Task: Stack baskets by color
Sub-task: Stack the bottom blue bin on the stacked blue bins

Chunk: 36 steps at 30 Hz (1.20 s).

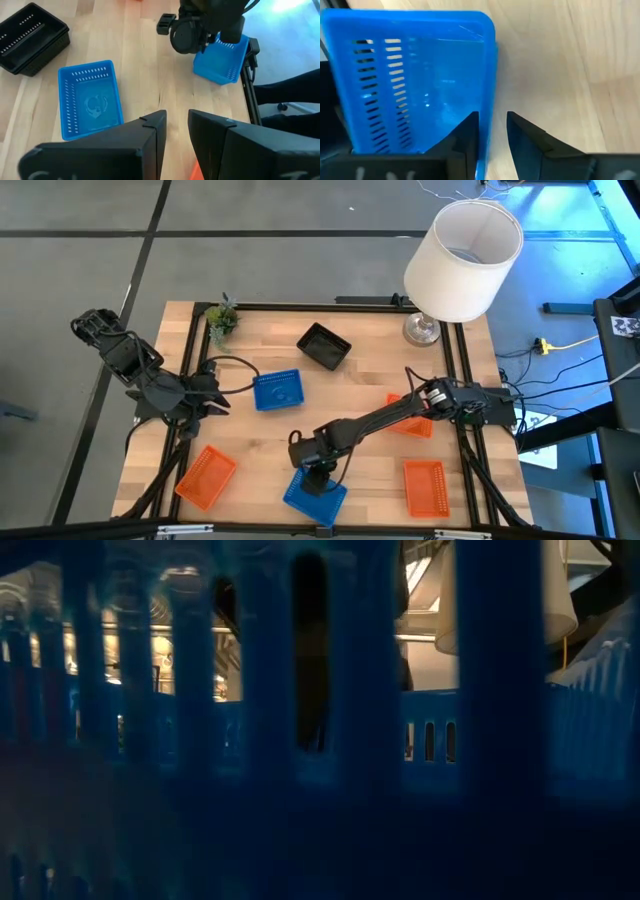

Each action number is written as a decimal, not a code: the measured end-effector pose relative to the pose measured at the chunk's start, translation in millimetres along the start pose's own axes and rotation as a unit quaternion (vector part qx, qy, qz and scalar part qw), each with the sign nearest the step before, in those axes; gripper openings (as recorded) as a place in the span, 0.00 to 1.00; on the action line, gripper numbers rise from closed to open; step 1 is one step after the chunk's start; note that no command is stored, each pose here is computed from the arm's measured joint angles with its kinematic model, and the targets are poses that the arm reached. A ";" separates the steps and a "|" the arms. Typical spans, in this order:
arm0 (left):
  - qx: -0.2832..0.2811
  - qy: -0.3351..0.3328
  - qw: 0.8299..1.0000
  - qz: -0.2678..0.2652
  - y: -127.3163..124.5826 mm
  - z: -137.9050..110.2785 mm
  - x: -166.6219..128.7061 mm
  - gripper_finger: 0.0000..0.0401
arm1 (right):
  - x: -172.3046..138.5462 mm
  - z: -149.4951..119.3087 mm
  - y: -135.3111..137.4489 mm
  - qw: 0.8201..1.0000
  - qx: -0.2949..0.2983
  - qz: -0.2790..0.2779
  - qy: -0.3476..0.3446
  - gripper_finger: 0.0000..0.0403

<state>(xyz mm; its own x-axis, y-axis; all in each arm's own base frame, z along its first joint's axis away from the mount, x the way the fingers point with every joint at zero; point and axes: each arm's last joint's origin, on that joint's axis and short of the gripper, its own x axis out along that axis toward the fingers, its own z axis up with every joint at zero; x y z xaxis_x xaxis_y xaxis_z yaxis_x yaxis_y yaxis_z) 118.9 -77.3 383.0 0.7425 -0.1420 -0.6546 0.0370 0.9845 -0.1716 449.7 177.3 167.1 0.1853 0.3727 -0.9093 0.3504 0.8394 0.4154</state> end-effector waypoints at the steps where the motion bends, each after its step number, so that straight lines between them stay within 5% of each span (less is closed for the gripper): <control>1: 0.000 0.000 1.000 0.000 0.1 0.0 -0.1 0.18 | 1.6 0.8 -1.1 1.000 0.001 -0.002 -0.001 0.24; 7: 0.002 0.006 1.000 0.004 0.8 -1.1 0.0 0.18 | 0.8 6.7 -5.5 1.000 0.006 -0.001 -0.008 0.04; 11: 0.004 0.010 1.000 0.006 1.3 -2.0 0.0 0.18 | -8.7 14.7 -9.4 1.000 0.003 -0.002 -0.007 0.02; 22: -0.004 0.013 1.000 0.028 3.6 -3.9 -0.1 0.18 | -115.1 56.7 -24.1 0.990 -0.103 -0.059 -0.071 0.01; 36: -0.065 -0.036 0.991 0.107 11.4 -4.2 -4.5 0.18 | -185.6 131.1 -121.4 0.945 -0.195 -0.110 -0.239 0.00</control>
<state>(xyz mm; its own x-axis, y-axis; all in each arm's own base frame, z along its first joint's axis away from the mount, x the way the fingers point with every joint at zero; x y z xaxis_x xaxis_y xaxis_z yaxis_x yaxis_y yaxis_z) 113.2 -65.9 380.9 0.7702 0.0817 -0.6326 -0.2103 0.9688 -0.1310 493.2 -45.6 288.7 0.5733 0.0296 -0.8188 0.0808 0.9924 0.0925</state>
